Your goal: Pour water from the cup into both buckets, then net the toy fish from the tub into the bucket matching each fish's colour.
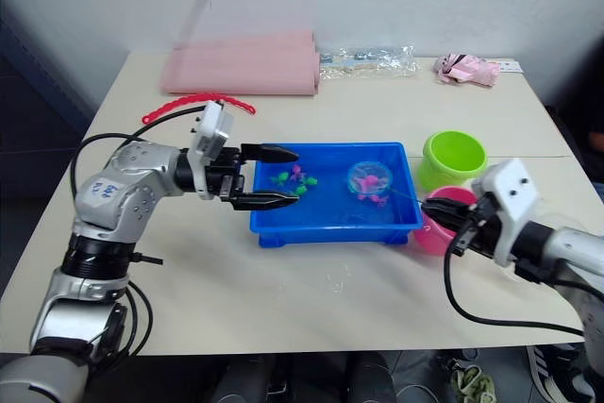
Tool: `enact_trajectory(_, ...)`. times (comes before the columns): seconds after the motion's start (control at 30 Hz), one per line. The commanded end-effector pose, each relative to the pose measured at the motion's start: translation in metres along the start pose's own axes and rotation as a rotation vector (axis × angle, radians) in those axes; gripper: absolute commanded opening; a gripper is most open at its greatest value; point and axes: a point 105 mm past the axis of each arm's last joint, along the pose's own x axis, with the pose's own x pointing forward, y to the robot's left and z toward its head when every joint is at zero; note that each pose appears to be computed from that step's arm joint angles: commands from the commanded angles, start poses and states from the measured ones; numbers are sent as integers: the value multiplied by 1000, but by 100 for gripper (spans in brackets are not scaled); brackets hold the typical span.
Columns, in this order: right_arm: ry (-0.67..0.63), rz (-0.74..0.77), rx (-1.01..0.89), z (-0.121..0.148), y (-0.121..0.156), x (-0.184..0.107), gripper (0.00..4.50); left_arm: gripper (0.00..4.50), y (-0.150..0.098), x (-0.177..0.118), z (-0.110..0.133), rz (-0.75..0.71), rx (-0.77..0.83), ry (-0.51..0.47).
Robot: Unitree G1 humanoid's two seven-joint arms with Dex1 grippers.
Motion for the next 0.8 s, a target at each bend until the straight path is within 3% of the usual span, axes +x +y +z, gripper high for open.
enact_trajectory(0.03, -28, -127, -46, 16, -6, -29, 0, 447, 2, 10, 10, -47, 46, -27)
enact_trajectory(0.23, 78, -343, -155, 12, -18, -81, 0, 447, 1, 28, 8, -152, 61, -38)
enact_trajectory(0.4, 187, -406, -322, 6, -18, -96, 0, 447, 3, 36, 7, -182, 73, -50)
enact_trajectory(0.7, 499, -274, -1363, -2, -28, -90, 0, 447, 7, 37, 7, -183, 86, -45)
enact_trajectory(0.8, 478, -292, -1541, 2, -34, -90, 0, 447, 9, 35, 7, -173, 93, -41)
